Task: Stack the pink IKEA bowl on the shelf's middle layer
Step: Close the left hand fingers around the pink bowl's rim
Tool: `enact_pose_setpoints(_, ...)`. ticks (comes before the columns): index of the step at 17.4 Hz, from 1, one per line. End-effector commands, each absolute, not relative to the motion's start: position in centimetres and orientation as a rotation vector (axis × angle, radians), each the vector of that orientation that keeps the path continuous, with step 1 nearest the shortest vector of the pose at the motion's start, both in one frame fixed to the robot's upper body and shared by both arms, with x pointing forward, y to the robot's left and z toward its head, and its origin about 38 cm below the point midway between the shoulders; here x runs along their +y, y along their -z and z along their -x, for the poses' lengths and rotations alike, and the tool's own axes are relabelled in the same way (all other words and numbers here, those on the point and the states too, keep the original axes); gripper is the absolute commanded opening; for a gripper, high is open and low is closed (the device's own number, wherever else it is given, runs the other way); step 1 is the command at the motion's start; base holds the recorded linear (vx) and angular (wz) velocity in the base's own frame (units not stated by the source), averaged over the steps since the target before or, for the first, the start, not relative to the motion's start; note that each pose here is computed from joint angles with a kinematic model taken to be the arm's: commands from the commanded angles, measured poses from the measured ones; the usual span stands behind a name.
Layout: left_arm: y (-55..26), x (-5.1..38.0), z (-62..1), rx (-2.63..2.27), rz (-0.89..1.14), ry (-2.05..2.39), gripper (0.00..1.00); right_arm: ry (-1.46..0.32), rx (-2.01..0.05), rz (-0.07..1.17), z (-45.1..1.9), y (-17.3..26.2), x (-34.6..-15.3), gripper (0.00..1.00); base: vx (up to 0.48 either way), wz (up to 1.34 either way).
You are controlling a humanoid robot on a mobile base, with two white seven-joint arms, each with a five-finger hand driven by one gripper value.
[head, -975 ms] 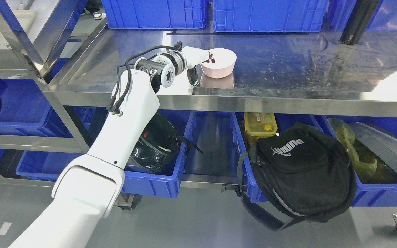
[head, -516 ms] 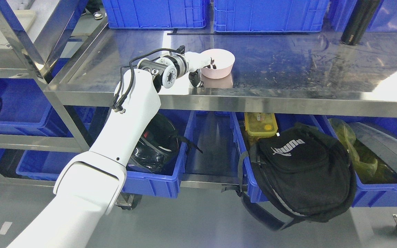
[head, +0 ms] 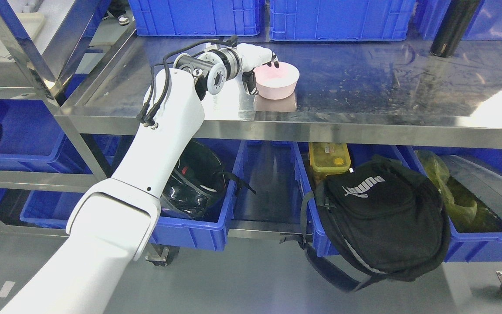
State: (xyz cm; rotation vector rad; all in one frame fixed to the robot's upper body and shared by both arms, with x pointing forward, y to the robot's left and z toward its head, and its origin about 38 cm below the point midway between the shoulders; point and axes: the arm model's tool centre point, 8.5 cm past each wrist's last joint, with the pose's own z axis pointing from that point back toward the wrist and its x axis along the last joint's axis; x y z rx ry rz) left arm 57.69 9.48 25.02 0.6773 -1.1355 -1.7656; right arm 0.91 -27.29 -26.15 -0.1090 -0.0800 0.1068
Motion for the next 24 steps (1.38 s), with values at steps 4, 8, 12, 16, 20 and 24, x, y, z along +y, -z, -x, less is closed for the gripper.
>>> enact_pose_setpoints(4,-21.5,11.1,-58.1,-1.069,-0.546,1.801,0.72,-0.108,-0.073,0.125,0.0,26.1,-28.4,1.0,0.0,0.0)
enact_pose_setpoints(8,-21.2,11.2,-58.1,-1.033,-0.576,1.815,0.72,-0.108,-0.073,0.125,0.0,26.1,-28.4,1.0,0.0,0.0)
enact_pose_setpoints(12,-20.0,11.7,-58.1,-0.996,-0.556,1.815,0.69,-0.108,-0.073,0.125,0.0,26.1,-28.4,1.0,0.0,0.0)
enact_pose_setpoints(16,-19.9,11.9,-58.2,-1.01,-0.546,1.799,0.44,-0.108,-0.073,0.125,0.0,26.1,-28.4,1.0,0.0,0.0)
enact_pose_setpoints(20,-21.3,12.3,-58.7,-1.103,-0.569,1.733,0.24,-0.108,-0.073,0.125,0.0,26.1,-28.4,1.0,0.0,0.0)
enact_pose_setpoints(24,-25.4,12.5,-58.5,-1.339,-0.54,1.683,0.06,-0.108,-0.073,0.125,0.0,26.1,-28.4,1.0,0.001,0.0)
